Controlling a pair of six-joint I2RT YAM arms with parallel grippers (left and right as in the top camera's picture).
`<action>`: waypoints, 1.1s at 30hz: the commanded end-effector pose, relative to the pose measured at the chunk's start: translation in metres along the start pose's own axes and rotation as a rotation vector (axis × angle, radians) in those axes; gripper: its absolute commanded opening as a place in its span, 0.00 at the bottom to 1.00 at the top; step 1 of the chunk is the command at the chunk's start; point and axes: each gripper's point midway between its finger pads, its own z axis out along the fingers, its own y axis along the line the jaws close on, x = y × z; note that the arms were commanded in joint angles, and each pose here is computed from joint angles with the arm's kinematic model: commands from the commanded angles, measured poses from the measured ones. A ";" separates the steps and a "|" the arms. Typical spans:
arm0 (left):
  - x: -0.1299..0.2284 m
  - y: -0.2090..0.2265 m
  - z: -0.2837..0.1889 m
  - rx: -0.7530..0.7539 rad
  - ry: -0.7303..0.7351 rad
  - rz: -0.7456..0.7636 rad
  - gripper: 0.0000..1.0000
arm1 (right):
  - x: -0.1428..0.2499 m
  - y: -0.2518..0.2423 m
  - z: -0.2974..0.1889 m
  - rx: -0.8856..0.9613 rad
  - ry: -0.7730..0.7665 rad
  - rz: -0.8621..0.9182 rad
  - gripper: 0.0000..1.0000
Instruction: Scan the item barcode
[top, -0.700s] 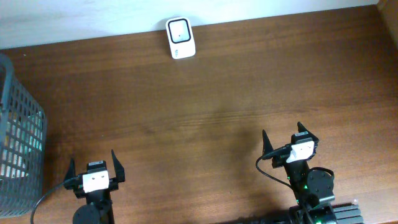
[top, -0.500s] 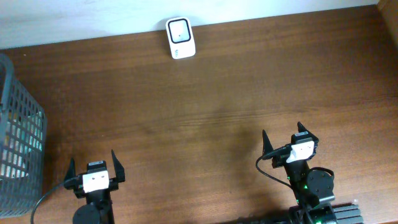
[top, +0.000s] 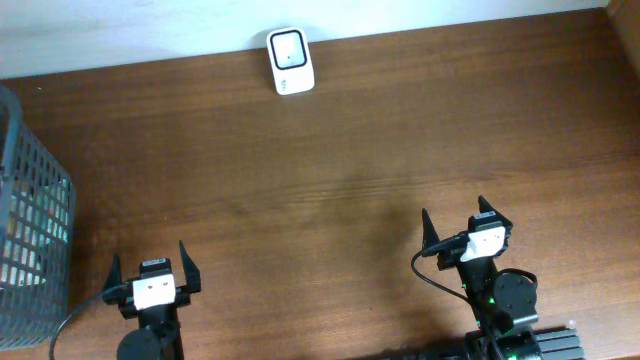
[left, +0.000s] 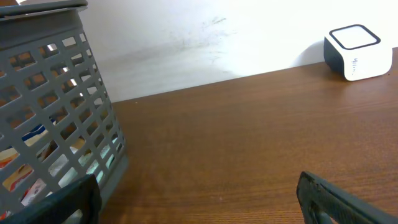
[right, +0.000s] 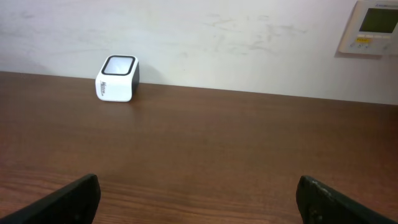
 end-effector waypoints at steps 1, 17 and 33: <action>0.001 0.000 0.000 -0.004 0.002 0.017 0.99 | 0.003 0.001 0.000 -0.004 0.005 0.003 0.99; -0.005 0.001 0.000 -0.003 -0.025 0.015 0.99 | 0.003 0.001 0.000 -0.004 0.005 0.003 0.99; -0.153 -0.011 0.001 0.262 -0.112 -0.027 0.99 | 0.003 0.001 0.000 -0.004 0.005 0.003 0.99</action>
